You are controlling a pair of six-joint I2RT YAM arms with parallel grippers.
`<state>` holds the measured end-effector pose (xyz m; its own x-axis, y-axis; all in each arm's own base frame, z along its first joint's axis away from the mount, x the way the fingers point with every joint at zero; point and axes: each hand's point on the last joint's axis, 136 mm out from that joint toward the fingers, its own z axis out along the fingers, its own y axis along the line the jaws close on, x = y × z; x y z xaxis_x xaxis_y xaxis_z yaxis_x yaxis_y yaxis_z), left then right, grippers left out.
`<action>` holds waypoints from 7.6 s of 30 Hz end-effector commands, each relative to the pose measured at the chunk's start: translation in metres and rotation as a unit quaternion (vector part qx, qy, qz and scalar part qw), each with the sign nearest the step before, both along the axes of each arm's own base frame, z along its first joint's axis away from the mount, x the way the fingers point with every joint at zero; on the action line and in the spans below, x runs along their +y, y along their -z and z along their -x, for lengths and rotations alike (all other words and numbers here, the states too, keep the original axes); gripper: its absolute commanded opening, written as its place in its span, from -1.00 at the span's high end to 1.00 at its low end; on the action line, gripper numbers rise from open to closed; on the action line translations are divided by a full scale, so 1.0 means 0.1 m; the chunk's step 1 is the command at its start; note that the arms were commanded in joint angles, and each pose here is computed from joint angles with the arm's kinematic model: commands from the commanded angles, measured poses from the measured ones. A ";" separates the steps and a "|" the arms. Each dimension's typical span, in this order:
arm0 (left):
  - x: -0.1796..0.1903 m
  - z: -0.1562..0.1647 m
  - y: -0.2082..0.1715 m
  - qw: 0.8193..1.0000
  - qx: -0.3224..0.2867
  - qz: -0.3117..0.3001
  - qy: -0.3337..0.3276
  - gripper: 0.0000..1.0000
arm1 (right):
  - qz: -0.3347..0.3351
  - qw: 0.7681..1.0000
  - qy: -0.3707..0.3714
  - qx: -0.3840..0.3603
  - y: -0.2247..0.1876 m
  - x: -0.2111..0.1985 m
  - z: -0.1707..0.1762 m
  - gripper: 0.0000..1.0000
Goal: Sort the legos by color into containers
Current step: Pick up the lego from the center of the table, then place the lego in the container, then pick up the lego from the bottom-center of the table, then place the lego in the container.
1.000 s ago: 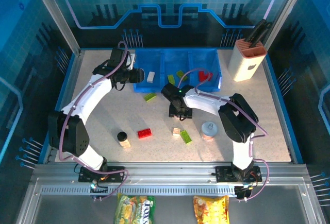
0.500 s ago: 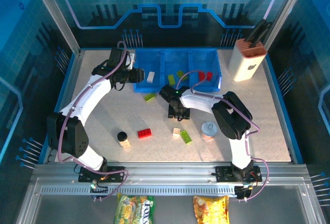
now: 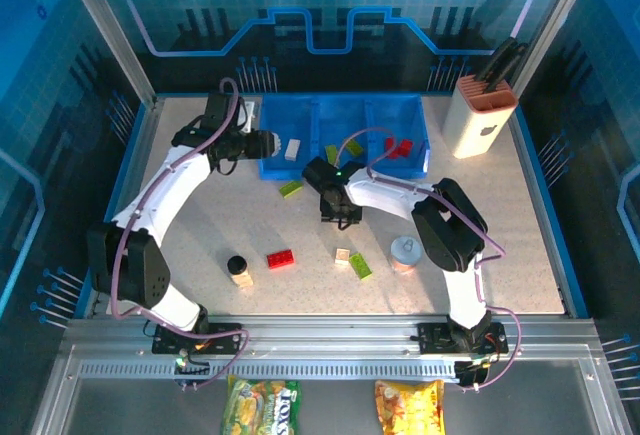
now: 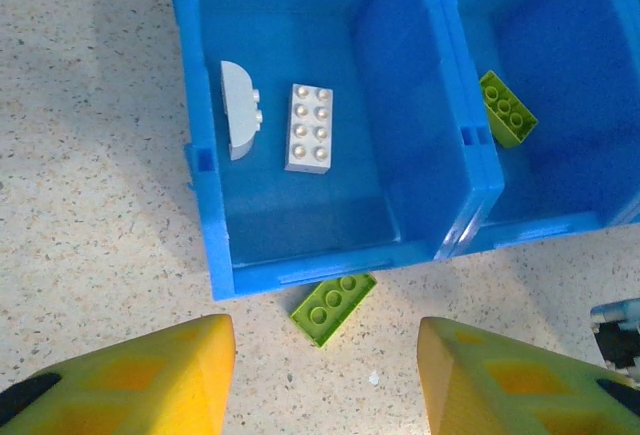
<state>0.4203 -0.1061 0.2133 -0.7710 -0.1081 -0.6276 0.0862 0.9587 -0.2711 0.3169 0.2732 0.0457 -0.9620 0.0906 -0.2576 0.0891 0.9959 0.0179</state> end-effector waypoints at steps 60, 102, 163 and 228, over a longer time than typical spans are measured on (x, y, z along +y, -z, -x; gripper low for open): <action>0.38 -0.01 -0.26 0.997 -0.032 0.054 -0.054 -0.05 | -0.112 0.955 -0.163 -0.222 -0.85 1.48 -1.59 -0.12; 0.35 -0.09 0.02 0.998 0.007 0.053 -0.044 -0.04 | -0.080 0.557 -0.810 -0.166 -0.44 1.26 1.02 -0.20; 0.22 -0.06 0.01 0.997 0.017 0.071 -0.031 -0.04 | -0.090 0.669 -0.711 -0.197 -0.92 0.98 1.11 0.45; -1.11 0.83 0.42 0.994 0.082 0.070 0.036 -0.05 | -0.102 0.986 -0.092 -0.094 -0.78 -1.42 -1.52 0.72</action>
